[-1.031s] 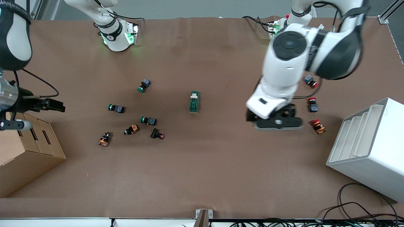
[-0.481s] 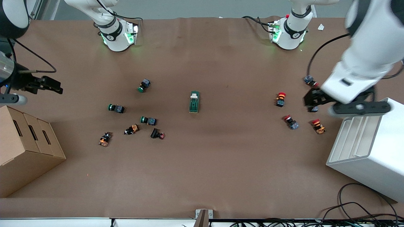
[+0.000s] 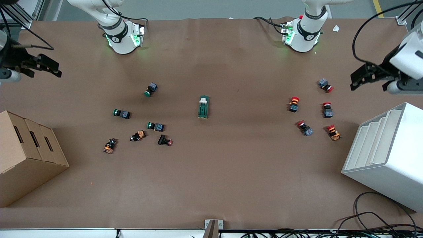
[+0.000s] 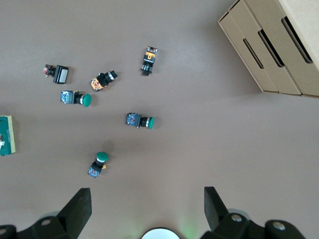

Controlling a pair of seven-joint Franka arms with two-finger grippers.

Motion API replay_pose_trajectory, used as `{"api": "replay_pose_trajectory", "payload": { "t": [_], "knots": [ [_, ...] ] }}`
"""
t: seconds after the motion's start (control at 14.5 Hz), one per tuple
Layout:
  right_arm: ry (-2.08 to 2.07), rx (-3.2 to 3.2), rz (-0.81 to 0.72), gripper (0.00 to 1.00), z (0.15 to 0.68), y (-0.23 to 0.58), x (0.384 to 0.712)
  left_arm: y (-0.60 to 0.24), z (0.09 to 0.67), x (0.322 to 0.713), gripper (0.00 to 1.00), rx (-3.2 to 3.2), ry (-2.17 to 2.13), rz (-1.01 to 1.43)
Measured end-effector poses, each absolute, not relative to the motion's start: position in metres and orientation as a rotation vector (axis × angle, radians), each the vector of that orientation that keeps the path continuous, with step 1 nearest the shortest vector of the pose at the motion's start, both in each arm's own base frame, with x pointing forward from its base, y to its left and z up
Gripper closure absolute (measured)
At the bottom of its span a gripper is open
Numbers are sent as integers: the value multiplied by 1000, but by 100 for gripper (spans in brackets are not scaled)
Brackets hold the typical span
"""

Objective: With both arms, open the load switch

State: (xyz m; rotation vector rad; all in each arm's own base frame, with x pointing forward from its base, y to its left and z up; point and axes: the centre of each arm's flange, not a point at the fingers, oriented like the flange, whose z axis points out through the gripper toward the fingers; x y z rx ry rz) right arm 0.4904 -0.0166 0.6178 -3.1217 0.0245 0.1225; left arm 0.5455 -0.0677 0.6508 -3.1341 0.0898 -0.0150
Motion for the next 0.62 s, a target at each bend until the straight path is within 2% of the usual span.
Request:
{"api": "replay_pose_trajectory", "payload": {
  "t": [0.28,0.62],
  "knots": [
    [18,-3122,135,0,635,-15,482,-71,652,512,0,-3132,108,6],
    [21,-3125,64,0,675,-16,479,-67,653,510,0,-3130,163,6]
  ]
}}
